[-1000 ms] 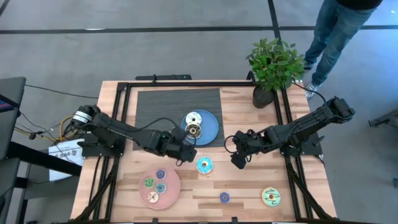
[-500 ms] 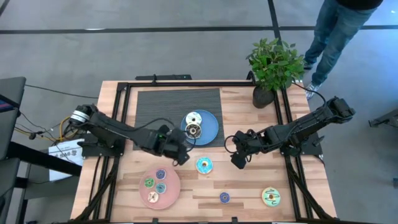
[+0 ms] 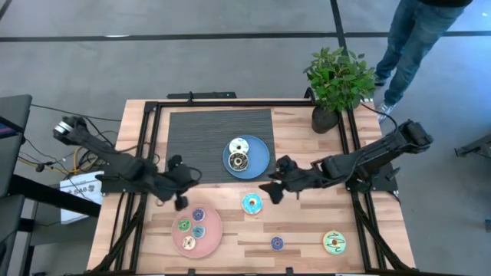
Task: Pick & Place donuts
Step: Put the large blue donut on the blue plate
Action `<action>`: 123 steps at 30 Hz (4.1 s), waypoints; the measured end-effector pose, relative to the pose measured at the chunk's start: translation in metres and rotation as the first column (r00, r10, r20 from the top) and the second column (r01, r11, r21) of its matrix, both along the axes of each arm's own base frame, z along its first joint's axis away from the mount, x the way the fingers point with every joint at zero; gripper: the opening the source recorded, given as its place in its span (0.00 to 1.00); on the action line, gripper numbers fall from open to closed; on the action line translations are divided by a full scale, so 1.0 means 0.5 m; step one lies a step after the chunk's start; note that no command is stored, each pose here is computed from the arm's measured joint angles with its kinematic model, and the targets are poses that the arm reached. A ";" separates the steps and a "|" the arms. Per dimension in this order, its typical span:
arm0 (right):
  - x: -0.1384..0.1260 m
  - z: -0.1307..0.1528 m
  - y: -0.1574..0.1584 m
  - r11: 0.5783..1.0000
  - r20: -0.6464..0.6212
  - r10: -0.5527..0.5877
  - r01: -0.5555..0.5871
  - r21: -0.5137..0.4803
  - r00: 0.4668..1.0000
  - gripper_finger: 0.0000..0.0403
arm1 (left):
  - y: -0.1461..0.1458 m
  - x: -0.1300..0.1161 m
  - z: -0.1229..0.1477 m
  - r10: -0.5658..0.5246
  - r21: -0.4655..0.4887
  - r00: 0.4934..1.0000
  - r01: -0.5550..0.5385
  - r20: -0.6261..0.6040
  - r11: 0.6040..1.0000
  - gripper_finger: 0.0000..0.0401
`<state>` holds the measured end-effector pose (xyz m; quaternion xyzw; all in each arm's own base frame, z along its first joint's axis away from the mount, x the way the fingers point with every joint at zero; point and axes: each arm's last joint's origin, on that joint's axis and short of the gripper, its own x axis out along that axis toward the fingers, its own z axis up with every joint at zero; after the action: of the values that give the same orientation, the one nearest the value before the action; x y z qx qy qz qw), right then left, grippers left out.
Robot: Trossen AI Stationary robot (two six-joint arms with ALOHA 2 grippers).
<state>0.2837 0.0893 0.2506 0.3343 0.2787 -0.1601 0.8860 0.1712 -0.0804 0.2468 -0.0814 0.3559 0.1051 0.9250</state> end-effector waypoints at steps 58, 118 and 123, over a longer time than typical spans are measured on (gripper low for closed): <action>0.264 -0.007 0.068 0.996 -0.572 -0.072 0.089 0.001 0.817 0.79 | 0.034 -0.086 -0.043 -0.211 -0.003 0.972 0.212 -0.099 0.977 0.00; 0.244 -0.216 0.038 0.940 -0.697 -0.091 0.293 0.177 0.711 0.68 | 0.030 -0.085 -0.041 -0.083 -0.192 0.993 0.066 -0.081 0.979 0.00; 0.244 -0.216 0.038 0.939 -0.702 -0.089 0.294 0.177 0.707 0.62 | 0.030 -0.085 -0.041 -0.083 -0.192 0.993 0.066 -0.081 0.979 0.00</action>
<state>0.4055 0.1083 0.1427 0.3990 0.5680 -0.3233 0.6431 0.1286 -0.0651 0.2262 -0.1506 0.4076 0.0396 0.8998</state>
